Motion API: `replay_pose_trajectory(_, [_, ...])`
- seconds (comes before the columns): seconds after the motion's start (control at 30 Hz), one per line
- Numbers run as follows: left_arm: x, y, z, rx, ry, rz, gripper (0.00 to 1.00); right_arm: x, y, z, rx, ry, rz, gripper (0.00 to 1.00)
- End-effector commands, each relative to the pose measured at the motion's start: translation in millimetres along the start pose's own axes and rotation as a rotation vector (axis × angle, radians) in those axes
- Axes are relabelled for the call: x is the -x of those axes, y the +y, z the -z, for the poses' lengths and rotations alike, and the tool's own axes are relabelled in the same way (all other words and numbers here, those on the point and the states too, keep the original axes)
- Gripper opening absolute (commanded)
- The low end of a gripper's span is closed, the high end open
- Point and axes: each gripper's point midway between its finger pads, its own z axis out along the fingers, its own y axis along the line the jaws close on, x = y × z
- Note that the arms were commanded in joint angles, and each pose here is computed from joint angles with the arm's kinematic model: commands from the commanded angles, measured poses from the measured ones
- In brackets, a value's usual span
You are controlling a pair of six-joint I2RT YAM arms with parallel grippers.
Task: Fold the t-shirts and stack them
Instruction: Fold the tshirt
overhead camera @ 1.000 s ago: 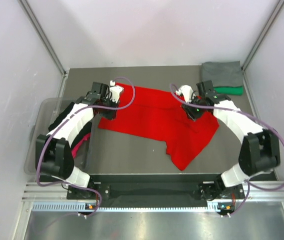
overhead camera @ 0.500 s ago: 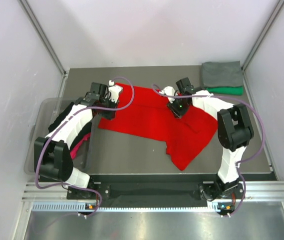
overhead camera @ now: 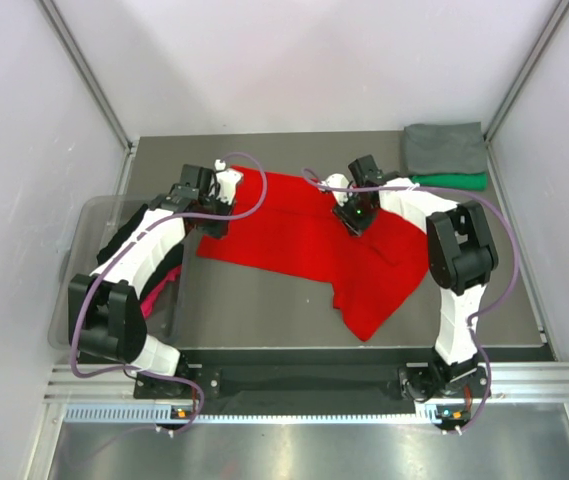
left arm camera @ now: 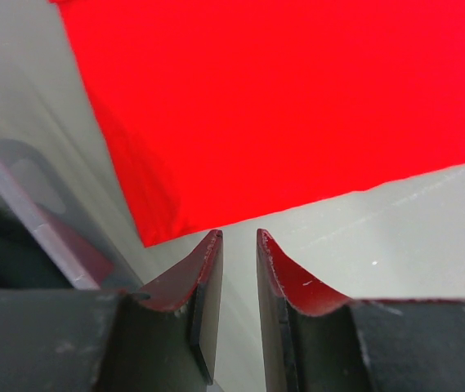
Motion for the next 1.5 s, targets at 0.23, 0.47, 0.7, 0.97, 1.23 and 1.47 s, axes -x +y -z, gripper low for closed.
replay_pose_trajectory(0.23, [22.0,29.3,14.4,0.1,-0.097,0.07,0.28,8.2,9.2,-3.6,0.017,0.006,0.012,0.35])
replay_pose_trajectory(0.47, [21.7,32.2,17.4,0.107,-0.105,0.079,0.28,6.8,16.4,-4.5,0.01,0.018,0.033,0.36])
replay_pose_trajectory(0.7, [20.6,34.1,17.9,0.109,-0.107,0.089,0.28,9.5,12.9,-3.7,-0.029,0.016,0.046,0.19])
replay_pose_trajectory(0.97, [20.5,33.7,17.9,0.106,-0.111,0.094,0.28,30.3,13.5,20.4,-0.077,-0.047,0.07,0.09])
replay_pose_trajectory(1.23, [18.7,32.2,16.6,0.099,-0.108,0.097,0.28,41.1,24.9,26.5,-0.057,-0.069,0.078,0.16])
replay_pose_trajectory(1.47, [25.9,37.2,22.3,0.124,-0.128,0.099,0.28,55.3,23.8,51.4,-0.074,-0.11,0.079,0.36])
